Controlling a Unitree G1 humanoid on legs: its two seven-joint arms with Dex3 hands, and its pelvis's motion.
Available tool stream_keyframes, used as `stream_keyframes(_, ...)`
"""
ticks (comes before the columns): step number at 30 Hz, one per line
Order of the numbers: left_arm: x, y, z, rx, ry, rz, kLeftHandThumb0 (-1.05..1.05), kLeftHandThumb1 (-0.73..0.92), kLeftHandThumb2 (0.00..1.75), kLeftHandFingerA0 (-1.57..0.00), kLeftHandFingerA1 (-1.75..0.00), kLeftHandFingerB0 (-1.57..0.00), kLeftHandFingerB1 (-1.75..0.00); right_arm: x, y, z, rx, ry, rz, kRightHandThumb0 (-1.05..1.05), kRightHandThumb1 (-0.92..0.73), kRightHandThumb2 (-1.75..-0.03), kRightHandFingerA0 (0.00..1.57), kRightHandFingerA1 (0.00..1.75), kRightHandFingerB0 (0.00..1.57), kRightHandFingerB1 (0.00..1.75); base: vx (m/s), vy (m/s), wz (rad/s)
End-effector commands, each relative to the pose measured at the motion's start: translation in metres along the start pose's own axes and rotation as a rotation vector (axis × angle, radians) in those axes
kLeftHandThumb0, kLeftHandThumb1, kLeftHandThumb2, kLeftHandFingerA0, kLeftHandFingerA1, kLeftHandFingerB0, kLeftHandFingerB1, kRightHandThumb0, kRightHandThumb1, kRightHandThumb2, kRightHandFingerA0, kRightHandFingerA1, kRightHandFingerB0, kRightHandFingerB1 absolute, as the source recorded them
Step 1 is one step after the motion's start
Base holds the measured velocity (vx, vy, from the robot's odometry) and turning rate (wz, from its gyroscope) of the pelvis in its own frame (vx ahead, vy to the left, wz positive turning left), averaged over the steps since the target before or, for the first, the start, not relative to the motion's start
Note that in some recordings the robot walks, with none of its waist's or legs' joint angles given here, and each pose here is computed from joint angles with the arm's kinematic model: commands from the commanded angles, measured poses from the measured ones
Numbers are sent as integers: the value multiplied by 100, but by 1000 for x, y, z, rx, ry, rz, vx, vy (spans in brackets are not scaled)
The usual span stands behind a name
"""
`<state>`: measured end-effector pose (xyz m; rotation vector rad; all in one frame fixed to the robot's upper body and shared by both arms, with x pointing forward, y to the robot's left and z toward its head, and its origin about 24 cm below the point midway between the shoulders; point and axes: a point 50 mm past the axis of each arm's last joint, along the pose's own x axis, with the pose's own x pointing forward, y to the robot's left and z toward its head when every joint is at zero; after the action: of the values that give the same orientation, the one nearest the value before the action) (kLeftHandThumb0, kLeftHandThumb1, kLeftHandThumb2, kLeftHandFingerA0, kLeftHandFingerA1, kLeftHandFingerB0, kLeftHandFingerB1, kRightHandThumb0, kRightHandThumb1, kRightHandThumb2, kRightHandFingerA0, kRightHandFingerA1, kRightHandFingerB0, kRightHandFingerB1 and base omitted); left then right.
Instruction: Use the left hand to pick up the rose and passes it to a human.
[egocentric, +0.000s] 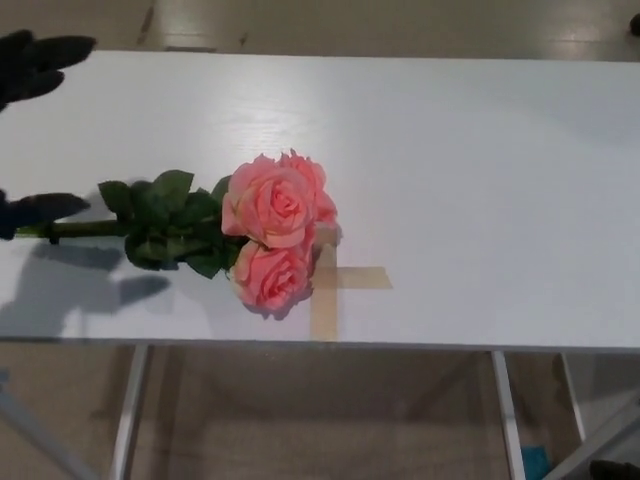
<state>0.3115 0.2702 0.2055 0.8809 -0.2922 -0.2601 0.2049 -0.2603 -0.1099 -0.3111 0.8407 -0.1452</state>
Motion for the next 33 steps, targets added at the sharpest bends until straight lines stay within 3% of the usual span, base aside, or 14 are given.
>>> stream_keyframes(1,23,-7,-12,128,171,-45,-28,24,82,0,-47,0,-46,-1,-1,-4,-14,20,-3,-52,-77,-64,61,47,35,32,0,0,0)
stream_keyframes(8,62,-22,-6,234,276,-132,-30,21,81,0,-48,0,-47,1,-2,1,-5,9,-10,-51,-77,-64,61,47,35,32,0,0,0)
stream_keyframes(9,69,-27,-6,243,295,-156,-62,41,65,-11,-33,-7,-31,1,-3,1,1,9,-10,-50,-77,-64,61,47,35,32,0,0,0)
stream_keyframes(17,88,-38,-2,299,321,-187,-60,39,67,-10,-35,-7,-29,1,-3,4,-3,-1,-9,-50,-77,-64,60,45,35,32,0,0,0)
stream_keyframes(18,91,-41,0,301,317,-190,-55,43,54,-13,-28,-9,-26,1,-2,5,-1,-6,-7,-51,-77,-64,60,45,35,32,0,0,0)
stream_keyframes(19,92,-44,1,299,319,-194,-62,40,65,-9,-32,-7,-28,1,-3,5,1,-7,-7,-51,-77,-64,60,45,35,32,0,0,0)
stream_keyframes(23,98,-51,1,308,330,-200,-53,36,73,-10,-39,0,-33,2,-3,6,5,-11,-6,-51,-78,-63,60,46,35,32,0,0,0)
stream_keyframes(24,99,-53,1,307,335,-206,-58,41,56,-13,-28,-8,-28,1,-3,6,5,-10,-6,-51,-78,-63,59,46,35,32,0,0,0)
stream_keyframes(27,102,-61,0,303,342,-212,-59,39,67,-9,-34,-6,-33,1,-3,6,12,-9,-8,-51,-77,-64,60,45,35,32,0,0,0)
stream_keyframes(28,103,-66,-1,305,347,-216,-54,43,55,-13,-28,-9,-28,1,-3,5,14,-9,-9,-51,-77,-64,60,45,35,32,0,0,0)
stream_keyframes(29,103,-66,-1,306,348,-215,-54,43,55,-13,-28,-9,-28,1,-3,5,14,-9,-9,-51,-77,-64,60,45,35,32,0,0,0)
stream_keyframes(30,103,-71,-3,309,356,-226,-59,38,66,-9,-34,-7,-33,1,-3,4,15,-8,-10,-55,-63,-95,51,57,28,47,0,0,0)
stream_keyframes(33,103,-80,-5,318,372,-258,-60,39,68,-10,-36,-6,-31,1,-3,3,17,-7,-8,-54,-63,-95,51,57,28,47,0,0,0)
